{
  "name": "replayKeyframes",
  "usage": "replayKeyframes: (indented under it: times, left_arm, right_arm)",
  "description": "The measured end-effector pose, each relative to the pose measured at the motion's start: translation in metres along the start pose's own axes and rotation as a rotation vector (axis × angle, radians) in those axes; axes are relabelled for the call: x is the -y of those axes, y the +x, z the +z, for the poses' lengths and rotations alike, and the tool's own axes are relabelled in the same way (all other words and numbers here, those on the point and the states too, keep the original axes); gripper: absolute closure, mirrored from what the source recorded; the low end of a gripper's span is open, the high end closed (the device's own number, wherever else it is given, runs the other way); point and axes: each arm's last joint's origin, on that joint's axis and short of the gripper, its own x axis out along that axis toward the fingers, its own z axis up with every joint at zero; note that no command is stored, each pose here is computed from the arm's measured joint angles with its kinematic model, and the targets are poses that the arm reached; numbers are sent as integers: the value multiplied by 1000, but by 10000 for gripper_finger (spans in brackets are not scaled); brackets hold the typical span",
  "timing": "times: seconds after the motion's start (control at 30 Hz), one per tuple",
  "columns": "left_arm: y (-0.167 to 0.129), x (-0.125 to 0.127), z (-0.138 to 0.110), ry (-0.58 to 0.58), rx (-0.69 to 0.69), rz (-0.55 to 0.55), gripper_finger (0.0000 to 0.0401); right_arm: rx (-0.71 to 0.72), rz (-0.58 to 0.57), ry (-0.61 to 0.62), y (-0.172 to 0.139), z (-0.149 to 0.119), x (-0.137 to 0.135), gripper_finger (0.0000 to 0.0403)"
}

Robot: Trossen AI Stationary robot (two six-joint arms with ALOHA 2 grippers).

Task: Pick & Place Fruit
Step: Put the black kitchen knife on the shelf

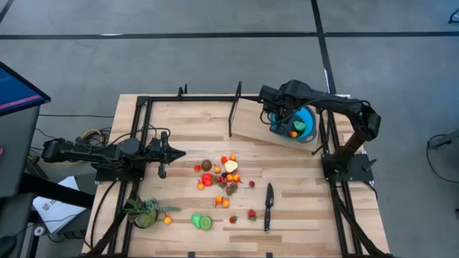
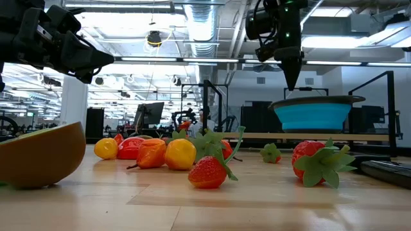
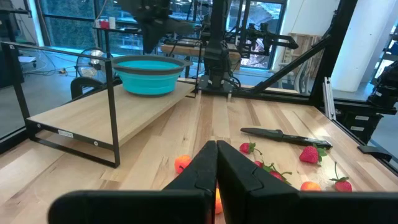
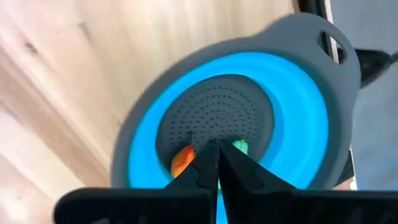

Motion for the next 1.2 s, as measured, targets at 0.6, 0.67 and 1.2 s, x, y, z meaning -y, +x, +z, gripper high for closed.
replayKeyframes:
  times: [0.6, 0.67, 1.2]
  left_arm:
    - [0, 0, 0, 0, 0, 0, 400]
    - [0, 0, 0, 0, 0, 0, 400]
    - [0, 0, -1, -25, -8, 1, 400]
  right_arm:
    - [367, 217, -144, -82, -49, -65, 403]
    - [374, 224, -120, -86, -54, -76, 403]
    - [264, 305, 200, -91, -86, -167, 403]
